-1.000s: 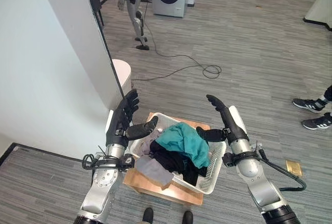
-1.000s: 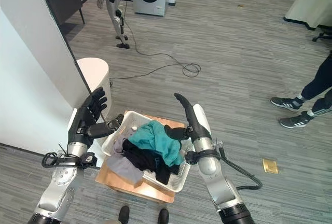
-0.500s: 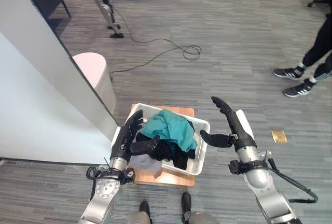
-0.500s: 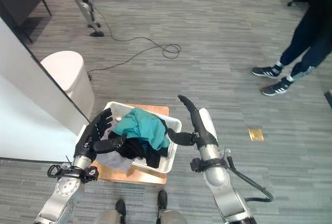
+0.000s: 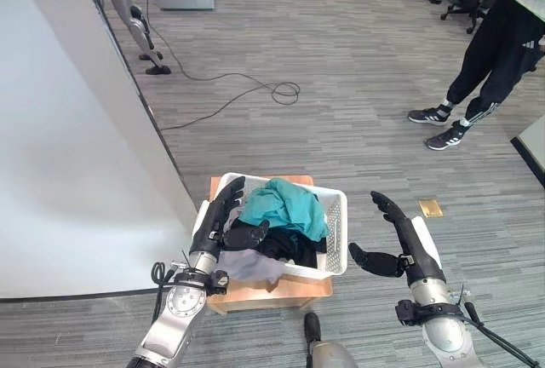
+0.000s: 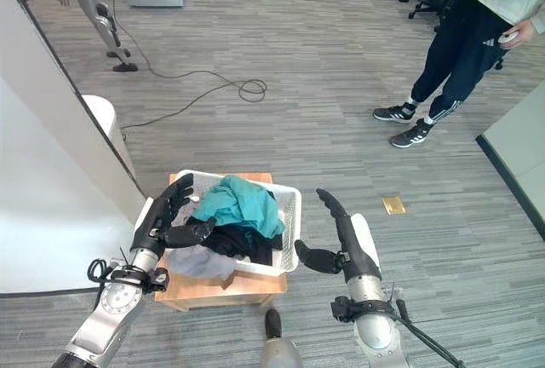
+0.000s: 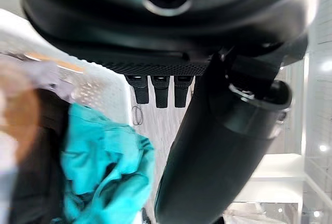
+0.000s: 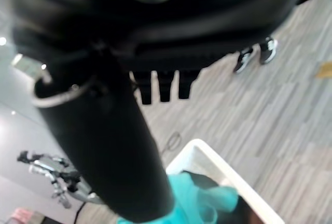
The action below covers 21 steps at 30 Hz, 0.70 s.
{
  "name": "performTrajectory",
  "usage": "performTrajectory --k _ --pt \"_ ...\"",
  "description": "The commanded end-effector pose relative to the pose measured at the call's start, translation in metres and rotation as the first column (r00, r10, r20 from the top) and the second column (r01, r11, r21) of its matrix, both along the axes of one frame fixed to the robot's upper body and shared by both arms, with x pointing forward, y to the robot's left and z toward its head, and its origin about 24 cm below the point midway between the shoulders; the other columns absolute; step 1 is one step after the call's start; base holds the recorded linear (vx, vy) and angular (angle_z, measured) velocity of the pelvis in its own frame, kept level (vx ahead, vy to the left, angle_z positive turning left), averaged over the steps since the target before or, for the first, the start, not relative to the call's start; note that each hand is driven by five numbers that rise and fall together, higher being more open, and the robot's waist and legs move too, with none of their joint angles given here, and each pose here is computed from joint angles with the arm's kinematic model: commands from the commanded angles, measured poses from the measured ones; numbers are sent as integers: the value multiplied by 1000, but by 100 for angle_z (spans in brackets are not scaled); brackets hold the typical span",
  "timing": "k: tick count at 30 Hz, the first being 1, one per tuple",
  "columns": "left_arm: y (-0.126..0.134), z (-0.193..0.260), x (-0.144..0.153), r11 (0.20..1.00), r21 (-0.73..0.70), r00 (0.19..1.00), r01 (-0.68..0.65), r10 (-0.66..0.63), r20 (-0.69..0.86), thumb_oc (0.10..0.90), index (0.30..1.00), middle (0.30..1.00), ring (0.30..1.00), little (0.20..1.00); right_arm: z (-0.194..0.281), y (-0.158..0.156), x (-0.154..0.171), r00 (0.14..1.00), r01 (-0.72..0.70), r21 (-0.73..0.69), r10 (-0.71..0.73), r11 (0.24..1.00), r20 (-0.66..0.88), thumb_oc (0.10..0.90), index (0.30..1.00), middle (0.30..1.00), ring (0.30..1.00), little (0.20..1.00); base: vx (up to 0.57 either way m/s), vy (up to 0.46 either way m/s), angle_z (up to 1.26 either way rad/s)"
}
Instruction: Pick up bed clothes into laundry basket.
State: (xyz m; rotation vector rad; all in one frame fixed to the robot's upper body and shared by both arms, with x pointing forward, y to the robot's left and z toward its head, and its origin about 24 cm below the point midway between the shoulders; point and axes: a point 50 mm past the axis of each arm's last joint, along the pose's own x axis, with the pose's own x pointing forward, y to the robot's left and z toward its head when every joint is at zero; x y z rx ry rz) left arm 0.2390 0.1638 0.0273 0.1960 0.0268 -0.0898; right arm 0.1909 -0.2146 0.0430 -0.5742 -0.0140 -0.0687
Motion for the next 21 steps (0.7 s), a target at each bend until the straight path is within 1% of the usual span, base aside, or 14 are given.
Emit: performTrajectory --k 1,6,8,12,16,21 --pt "-11 49 18 997 7 964 73 -72 254 800 900 900 900 900 49 2 16 960 -8 -43 20 999 278 800 900 900 900 900 -308 90 -3" --pt "-5 43 13 998 -8 973 65 -62 224 800 900 900 900 900 41 8 19 968 -29 -14 31 999 250 800 900 900 900 900 -139 1 -4" --pt "-2 40 10 998 -19 977 53 -48 210 800 900 900 900 900 31 11 17 980 -35 1 34 999 198 800 900 900 900 900 -52 -32 20" --pt "3 39 5 998 -42 978 35 -25 209 800 900 900 900 900 26 13 15 984 -60 -4 60 998 167 800 900 900 900 900 -47 -43 -33" --pt "0 37 5 997 -68 979 36 -21 203 800 900 900 900 900 21 14 13 988 -67 -1 67 998 139 800 900 900 900 900 -41 -24 -17" --pt "-6 37 5 995 -78 978 54 -38 204 800 900 900 900 900 22 14 13 987 -70 -4 70 998 145 800 900 900 900 900 -15 -9 1"
